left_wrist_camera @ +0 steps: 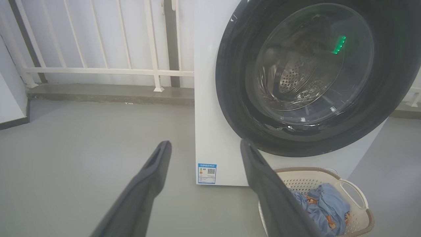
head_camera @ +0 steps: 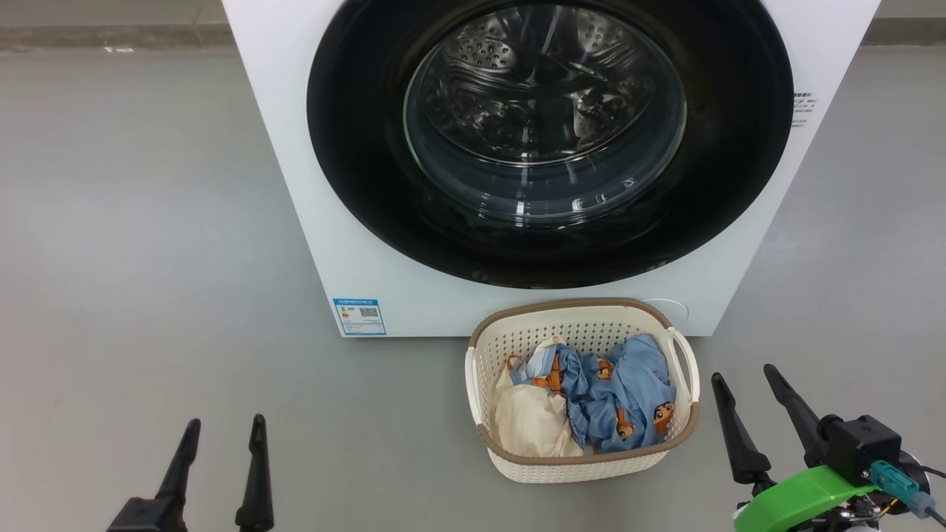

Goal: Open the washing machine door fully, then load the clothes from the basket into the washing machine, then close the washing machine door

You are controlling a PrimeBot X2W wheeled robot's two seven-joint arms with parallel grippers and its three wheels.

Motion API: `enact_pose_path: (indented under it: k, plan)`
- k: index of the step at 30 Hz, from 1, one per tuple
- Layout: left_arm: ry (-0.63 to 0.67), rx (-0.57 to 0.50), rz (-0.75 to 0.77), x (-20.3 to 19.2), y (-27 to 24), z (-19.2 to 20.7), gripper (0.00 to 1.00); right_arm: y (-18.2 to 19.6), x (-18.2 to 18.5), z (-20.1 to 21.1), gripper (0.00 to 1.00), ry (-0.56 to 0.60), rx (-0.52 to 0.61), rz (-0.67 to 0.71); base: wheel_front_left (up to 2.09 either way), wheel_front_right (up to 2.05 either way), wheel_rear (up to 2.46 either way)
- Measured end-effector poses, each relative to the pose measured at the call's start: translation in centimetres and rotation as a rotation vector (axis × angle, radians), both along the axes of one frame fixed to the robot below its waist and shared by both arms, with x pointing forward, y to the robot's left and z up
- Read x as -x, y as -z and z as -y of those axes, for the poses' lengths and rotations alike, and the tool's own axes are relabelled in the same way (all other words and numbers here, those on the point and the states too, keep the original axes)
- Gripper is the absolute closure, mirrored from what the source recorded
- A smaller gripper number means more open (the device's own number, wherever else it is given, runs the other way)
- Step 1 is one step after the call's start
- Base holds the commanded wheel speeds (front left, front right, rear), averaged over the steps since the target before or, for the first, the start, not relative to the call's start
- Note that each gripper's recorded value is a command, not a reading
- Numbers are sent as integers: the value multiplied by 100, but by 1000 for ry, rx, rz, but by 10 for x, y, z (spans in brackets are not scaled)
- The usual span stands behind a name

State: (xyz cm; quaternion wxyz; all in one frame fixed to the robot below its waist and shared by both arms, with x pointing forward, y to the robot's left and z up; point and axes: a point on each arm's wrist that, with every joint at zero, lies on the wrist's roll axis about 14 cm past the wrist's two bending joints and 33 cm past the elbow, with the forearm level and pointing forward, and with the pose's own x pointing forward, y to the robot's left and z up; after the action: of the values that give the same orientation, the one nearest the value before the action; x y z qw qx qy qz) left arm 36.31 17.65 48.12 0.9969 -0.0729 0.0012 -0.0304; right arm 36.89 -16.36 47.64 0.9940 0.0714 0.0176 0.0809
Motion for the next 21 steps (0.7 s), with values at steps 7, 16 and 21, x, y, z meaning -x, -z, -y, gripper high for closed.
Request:
enact_pose_path:
  k: [7, 16, 21]
  plan:
    - [3, -2, -4, -1, 1, 0, 0, 0, 0, 3, 0, 9, 0, 1, 0, 0, 0]
    - [-1, -6, -6, -1, 2, -3, 0, -2, 0, 3, 0, 12, -4, 7, 0, 0, 0]
    - [-14, -31, -5, -1, 2, -8, 0, -4, 0, 3, 0, 12, -4, 12, 1, 1, -3]
